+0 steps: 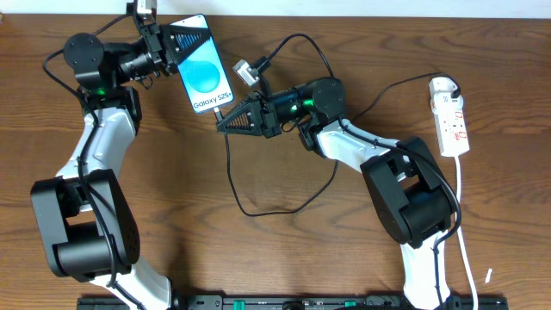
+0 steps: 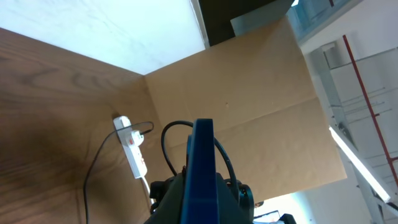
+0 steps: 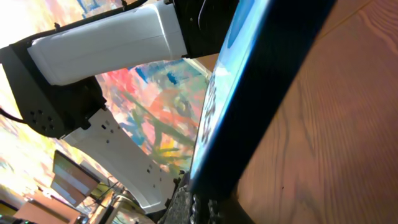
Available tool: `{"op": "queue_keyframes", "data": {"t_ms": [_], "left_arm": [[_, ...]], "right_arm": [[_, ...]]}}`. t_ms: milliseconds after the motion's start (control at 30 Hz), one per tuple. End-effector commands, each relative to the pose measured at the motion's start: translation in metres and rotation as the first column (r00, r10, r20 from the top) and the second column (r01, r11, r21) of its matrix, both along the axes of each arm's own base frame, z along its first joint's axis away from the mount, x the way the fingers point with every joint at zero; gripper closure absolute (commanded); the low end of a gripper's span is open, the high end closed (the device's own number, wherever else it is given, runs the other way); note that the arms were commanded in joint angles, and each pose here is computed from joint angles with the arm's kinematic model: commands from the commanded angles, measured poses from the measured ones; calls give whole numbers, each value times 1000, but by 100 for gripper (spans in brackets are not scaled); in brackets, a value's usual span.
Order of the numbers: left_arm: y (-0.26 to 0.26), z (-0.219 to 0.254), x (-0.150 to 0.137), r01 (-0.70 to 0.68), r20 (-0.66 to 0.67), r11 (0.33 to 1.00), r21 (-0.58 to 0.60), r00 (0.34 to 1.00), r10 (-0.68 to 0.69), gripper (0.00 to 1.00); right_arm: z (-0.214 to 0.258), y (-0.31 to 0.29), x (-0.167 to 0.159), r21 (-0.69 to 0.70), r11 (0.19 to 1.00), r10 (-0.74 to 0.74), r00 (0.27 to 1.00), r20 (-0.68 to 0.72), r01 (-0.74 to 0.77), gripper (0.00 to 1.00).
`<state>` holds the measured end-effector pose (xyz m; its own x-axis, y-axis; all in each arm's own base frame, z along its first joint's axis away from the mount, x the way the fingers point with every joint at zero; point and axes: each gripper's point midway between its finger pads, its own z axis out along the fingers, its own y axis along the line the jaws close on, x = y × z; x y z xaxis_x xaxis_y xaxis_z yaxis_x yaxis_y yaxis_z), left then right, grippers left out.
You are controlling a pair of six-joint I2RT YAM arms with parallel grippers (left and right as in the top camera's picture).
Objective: Plug charger to phone and switch on socket
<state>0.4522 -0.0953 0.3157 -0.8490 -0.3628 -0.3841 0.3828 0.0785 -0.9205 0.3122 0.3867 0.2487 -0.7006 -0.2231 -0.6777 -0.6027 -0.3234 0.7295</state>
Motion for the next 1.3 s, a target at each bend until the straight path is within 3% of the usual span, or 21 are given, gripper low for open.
{"op": "queue_keyframes", "data": {"t_ms": [0, 500, 967, 1267], "left_arm": [[-5, 9, -13, 49, 77, 998, 42, 996, -52, 93], [-5, 8, -15, 62, 76, 997, 48, 995, -66, 93], [5, 17, 6, -67, 29, 997, -23, 997, 68, 92], [31, 6, 16, -135, -78, 990, -43, 988, 132, 93]], "right_arm": [[10, 3, 19, 42, 994, -98, 994, -56, 101, 99], [12, 3, 22, 47, 992, -113, 991, -72, 117, 99], [8, 7, 8, 26, 998, -56, 997, -57, 57, 99], [7, 8, 6, 23, 998, -49, 997, -54, 50, 99]]}}
